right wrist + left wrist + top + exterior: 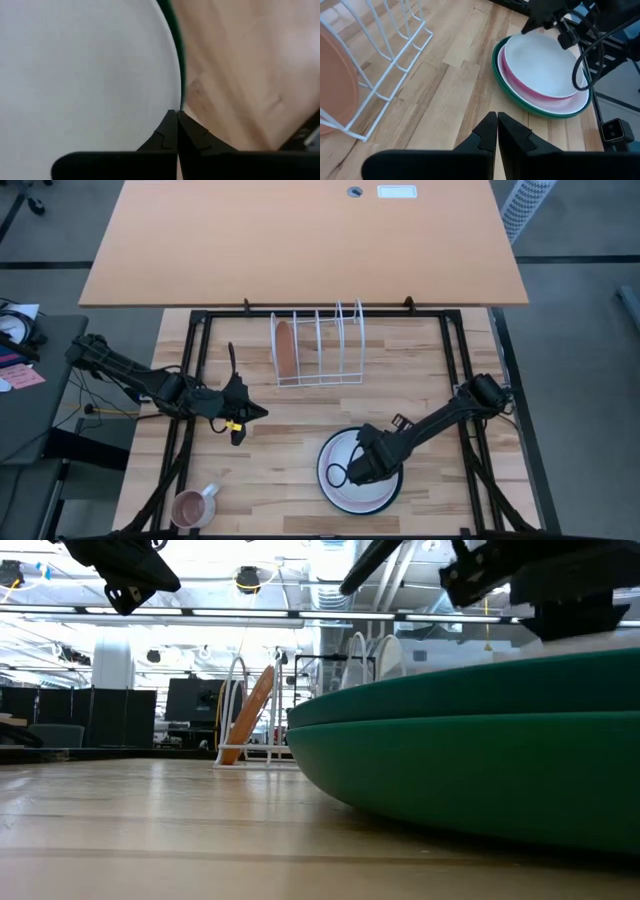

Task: Sort dishes
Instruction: Put the small white plate in the dish rack

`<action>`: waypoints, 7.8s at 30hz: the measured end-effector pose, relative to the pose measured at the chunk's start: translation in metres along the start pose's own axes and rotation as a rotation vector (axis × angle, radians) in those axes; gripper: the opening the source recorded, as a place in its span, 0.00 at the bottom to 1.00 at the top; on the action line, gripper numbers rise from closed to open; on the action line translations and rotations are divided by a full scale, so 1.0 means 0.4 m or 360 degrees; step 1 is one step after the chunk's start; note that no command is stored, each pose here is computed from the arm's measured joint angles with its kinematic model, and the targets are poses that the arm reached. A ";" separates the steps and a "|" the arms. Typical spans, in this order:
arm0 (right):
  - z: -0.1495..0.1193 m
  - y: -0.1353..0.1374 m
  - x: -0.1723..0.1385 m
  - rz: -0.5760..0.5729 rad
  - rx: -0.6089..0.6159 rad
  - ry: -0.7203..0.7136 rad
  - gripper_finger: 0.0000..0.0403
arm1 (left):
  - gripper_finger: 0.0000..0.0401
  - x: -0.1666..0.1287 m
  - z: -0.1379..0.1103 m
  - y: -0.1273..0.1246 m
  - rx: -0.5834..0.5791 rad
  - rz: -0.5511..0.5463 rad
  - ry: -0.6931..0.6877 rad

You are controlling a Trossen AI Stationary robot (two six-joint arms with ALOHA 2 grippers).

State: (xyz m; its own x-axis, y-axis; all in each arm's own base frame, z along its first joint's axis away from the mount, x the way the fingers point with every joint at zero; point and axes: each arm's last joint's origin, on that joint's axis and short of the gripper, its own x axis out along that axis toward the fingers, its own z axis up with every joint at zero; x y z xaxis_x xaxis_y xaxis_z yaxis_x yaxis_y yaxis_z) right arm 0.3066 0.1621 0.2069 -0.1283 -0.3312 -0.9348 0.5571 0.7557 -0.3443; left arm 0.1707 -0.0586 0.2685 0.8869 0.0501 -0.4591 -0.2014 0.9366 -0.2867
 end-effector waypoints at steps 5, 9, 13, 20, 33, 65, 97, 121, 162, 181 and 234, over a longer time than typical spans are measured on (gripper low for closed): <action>-0.004 -0.012 -0.051 -0.0063 0.0012 -0.0079 0.00 | 0.03 0.000 0.000 0.000 0.0000 0.0000 -0.0001; -0.012 -0.014 -0.079 -0.0086 0.0041 -0.0156 0.00 | 0.03 0.000 0.000 0.000 0.0000 0.0000 -0.0001; -0.021 -0.005 -0.081 -0.0057 0.0045 -0.0180 0.01 | 0.03 0.000 0.000 0.000 -0.0021 0.0000 -0.0001; -0.004 0.013 -0.042 0.0032 0.0011 -0.0179 0.12 | 0.03 0.000 0.000 0.000 -0.0071 -0.0003 0.0000; 0.014 0.009 0.027 0.0026 -0.0025 -0.0105 0.31 | 0.03 -0.002 -0.003 -0.006 -0.0035 -0.0030 0.0012; -0.006 -0.002 -0.050 -0.0054 -0.0084 -0.0200 0.00 | 0.03 -0.002 -0.003 -0.006 -0.0032 -0.0030 0.0012; 0.031 -0.003 0.071 0.0038 -0.0025 -0.0045 0.20 | 0.03 -0.002 -0.003 -0.006 -0.0058 -0.0042 0.0020; -0.003 -0.014 -0.062 -0.0126 -0.0039 -0.0247 0.00 | 0.03 -0.002 0.000 -0.008 -0.0060 -0.0053 -0.0001; -0.010 -0.010 -0.069 -0.0109 -0.0043 -0.0258 0.00 | 0.64 0.572 -0.023 -0.173 0.0054 -0.0019 0.0159; -0.013 -0.008 -0.088 -0.0075 -0.0049 -0.0264 0.00 | 0.05 0.583 -0.008 -0.159 0.0187 0.0113 0.0132; -0.331 -0.057 -0.530 0.0472 -0.0199 -0.1852 0.13 | 0.00 -0.013 0.186 -0.445 0.0619 -0.0353 -0.0926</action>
State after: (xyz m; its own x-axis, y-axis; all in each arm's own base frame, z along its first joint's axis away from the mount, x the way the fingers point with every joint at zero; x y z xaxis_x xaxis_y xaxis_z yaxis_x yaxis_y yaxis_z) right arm 0.2125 0.2899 0.4011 0.8430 -0.3976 -0.3623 0.3483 0.9167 -0.1958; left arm 0.2329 -0.1999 0.3847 0.9887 -0.0802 0.1267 0.0747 0.9961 0.0476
